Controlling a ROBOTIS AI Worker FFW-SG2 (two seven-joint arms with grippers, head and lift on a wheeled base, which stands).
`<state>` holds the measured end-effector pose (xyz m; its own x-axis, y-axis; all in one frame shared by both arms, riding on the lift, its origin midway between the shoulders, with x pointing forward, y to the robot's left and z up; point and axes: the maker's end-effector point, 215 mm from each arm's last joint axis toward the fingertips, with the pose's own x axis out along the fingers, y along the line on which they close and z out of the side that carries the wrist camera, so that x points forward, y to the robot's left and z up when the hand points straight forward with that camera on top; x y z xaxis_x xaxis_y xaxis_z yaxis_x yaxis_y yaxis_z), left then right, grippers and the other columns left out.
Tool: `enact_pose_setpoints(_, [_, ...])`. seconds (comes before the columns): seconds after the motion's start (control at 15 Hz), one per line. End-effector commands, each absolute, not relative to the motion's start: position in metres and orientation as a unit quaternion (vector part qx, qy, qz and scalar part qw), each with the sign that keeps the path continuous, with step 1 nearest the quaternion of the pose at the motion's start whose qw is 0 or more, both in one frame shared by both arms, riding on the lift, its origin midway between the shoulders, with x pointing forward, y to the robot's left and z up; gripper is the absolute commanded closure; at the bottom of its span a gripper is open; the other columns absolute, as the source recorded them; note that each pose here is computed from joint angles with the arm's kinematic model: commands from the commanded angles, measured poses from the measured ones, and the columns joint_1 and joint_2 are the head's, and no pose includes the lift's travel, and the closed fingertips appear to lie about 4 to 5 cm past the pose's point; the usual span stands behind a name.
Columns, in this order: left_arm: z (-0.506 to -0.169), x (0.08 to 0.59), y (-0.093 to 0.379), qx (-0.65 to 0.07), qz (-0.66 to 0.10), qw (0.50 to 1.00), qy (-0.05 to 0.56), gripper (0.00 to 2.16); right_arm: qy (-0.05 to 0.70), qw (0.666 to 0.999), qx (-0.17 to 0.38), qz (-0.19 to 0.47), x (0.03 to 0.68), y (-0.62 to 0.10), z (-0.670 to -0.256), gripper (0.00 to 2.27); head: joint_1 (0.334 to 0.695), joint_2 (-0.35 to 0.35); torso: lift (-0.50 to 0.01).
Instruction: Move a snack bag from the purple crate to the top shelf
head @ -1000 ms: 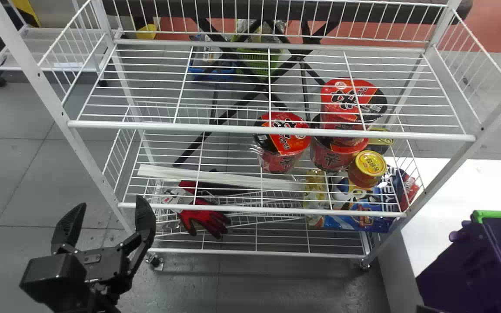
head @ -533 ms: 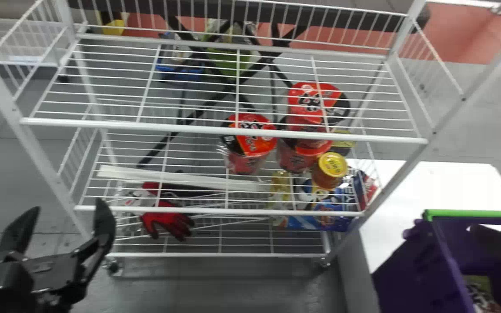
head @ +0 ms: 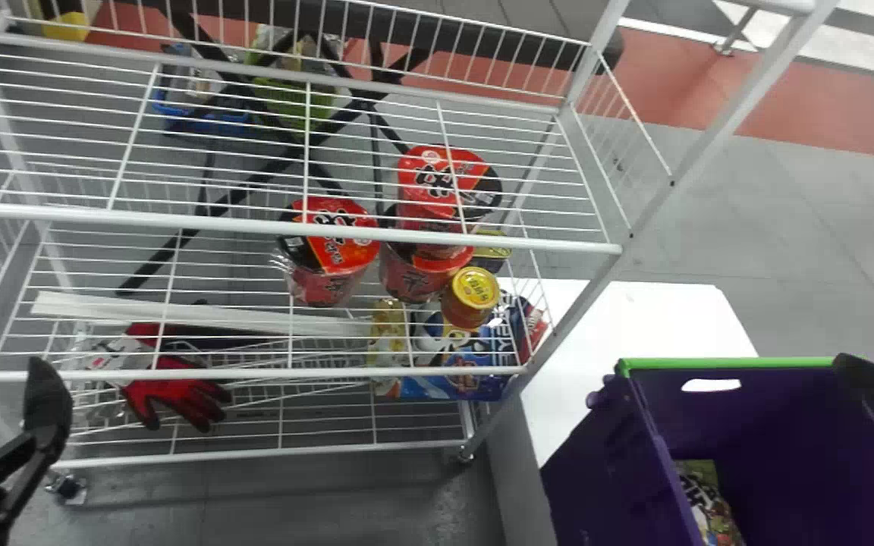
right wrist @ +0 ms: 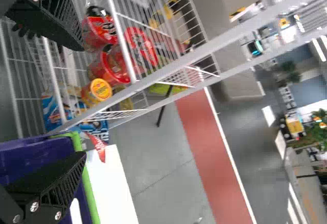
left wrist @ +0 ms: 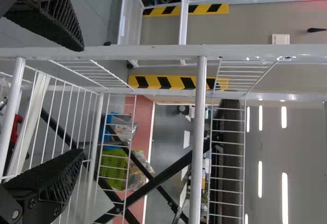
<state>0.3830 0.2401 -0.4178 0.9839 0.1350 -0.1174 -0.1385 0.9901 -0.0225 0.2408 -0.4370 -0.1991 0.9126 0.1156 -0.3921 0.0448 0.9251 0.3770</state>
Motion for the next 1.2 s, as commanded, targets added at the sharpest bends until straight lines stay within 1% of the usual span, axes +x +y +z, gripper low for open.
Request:
enact_pose_setpoints(0.0, [-0.422,0.386,0.239,-0.017,0.068,0.996,0.061,0.11,0.206,0.958,0.201,0.004,0.235,-0.451,-0.200,0.08,0.695,-0.350,-0.452])
enact_pose_setpoints(0.13, [-0.425,0.386,0.241,-0.017,0.070,0.995,0.062,0.11,0.218,0.955,0.199,-0.025,0.228,-0.468,-0.210,0.08,0.695,-0.350,-0.452])
enact_pose_setpoints(0.33, [-0.427,0.387,0.250,-0.017,0.079,0.995,0.060,0.11,0.255,0.943,0.200,-0.075,0.207,-0.505,-0.234,0.06,0.695,-0.350,-0.452])
enact_pose_setpoints(0.47, [-0.428,0.389,0.251,-0.018,0.081,0.995,0.058,0.11,0.306,0.925,0.192,-0.114,0.195,-0.533,-0.267,0.08,0.695,-0.350,-0.452])
enact_pose_setpoints(0.53, [-0.429,0.390,0.250,-0.020,0.079,0.995,0.056,0.11,0.356,0.905,0.184,-0.141,0.182,-0.546,-0.302,0.08,0.695,-0.350,-0.452])
enact_pose_setpoints(0.6, [-0.428,0.392,0.248,-0.020,0.077,0.995,0.054,0.11,0.399,0.884,0.188,-0.156,0.172,-0.557,-0.338,0.08,0.695,-0.350,-0.452])
enact_pose_setpoints(0.8, [-0.431,0.392,0.248,-0.019,0.076,0.995,0.056,0.11,0.493,0.825,0.212,-0.177,0.149,-0.586,-0.419,0.07,0.695,-0.350,-0.452])
enact_pose_setpoints(0.93, [-0.432,0.392,0.249,-0.018,0.076,0.995,0.057,0.11,0.537,0.792,0.229,-0.180,0.137,-0.593,-0.459,0.08,0.695,-0.350,-0.452])
enact_pose_setpoints(1.13, [-0.432,0.391,0.252,-0.018,0.079,0.995,0.055,0.11,0.570,0.763,0.260,-0.161,0.129,-0.594,-0.488,0.08,0.695,-0.350,-0.452])
